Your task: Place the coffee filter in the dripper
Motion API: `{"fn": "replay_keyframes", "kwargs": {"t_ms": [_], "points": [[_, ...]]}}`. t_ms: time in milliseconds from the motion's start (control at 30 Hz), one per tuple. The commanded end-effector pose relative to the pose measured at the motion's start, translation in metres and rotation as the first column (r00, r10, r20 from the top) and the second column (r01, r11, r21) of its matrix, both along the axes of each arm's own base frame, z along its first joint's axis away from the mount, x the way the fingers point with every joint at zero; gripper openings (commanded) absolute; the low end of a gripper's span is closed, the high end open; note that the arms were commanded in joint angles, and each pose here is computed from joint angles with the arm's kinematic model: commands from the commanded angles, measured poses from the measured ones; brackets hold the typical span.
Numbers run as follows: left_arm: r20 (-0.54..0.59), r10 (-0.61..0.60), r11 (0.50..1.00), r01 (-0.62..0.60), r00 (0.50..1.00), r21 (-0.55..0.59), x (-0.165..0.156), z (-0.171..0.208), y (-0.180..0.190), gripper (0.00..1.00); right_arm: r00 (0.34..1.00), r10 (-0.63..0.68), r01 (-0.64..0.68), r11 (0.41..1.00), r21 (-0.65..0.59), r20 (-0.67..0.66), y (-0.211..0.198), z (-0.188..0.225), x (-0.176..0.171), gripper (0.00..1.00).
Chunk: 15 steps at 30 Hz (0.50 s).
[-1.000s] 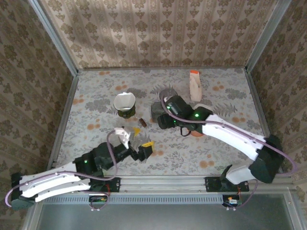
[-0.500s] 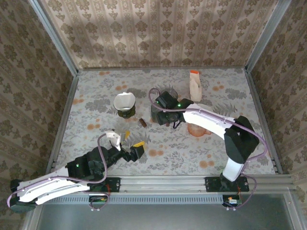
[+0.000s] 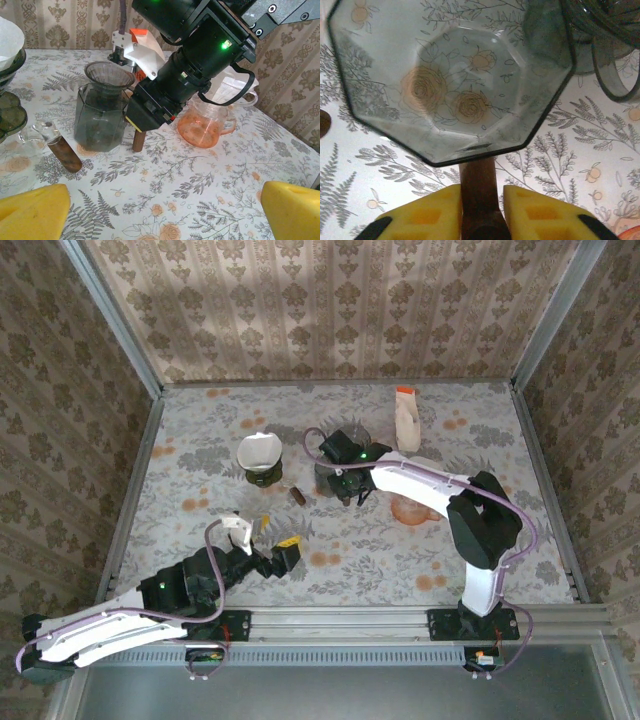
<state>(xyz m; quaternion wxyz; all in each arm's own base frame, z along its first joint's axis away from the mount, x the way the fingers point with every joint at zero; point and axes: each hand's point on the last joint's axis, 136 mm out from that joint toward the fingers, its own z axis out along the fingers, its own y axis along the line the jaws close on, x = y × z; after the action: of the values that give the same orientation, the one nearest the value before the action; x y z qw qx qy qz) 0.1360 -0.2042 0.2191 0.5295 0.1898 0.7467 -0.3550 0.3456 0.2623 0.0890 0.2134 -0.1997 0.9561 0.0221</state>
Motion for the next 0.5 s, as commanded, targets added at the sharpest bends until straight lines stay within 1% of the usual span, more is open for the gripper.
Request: {"fn": "replay_keyframes", "kwargs": {"t_ms": [0, 67, 333, 467], "points": [[0.001, 0.022, 0.999, -0.022, 1.0, -0.031, 0.003, 0.003, 0.002, 1.0, 0.999, 0.032, -0.032, 0.999, -0.001, -0.013, -0.003, 0.007, -0.022, 0.22], [0.003, 0.021, 0.999, -0.021, 1.0, -0.033, 0.003, 0.004, 0.001, 1.0, 0.999, 0.049, -0.049, 0.999, 0.0, -0.015, -0.004, 0.01, -0.037, 0.21], [-0.008, 0.027, 0.999, -0.027, 1.0, -0.018, 0.006, 0.0, -0.003, 1.0, 0.995, 0.092, -0.092, 0.996, -0.003, -0.039, -0.016, 0.011, -0.117, 0.21], [-0.014, 0.036, 0.999, -0.036, 0.999, -0.019, 0.008, -0.003, -0.003, 1.0, 0.994, 0.093, -0.094, 0.995, -0.015, -0.048, -0.023, 0.009, -0.144, 0.21]]}}
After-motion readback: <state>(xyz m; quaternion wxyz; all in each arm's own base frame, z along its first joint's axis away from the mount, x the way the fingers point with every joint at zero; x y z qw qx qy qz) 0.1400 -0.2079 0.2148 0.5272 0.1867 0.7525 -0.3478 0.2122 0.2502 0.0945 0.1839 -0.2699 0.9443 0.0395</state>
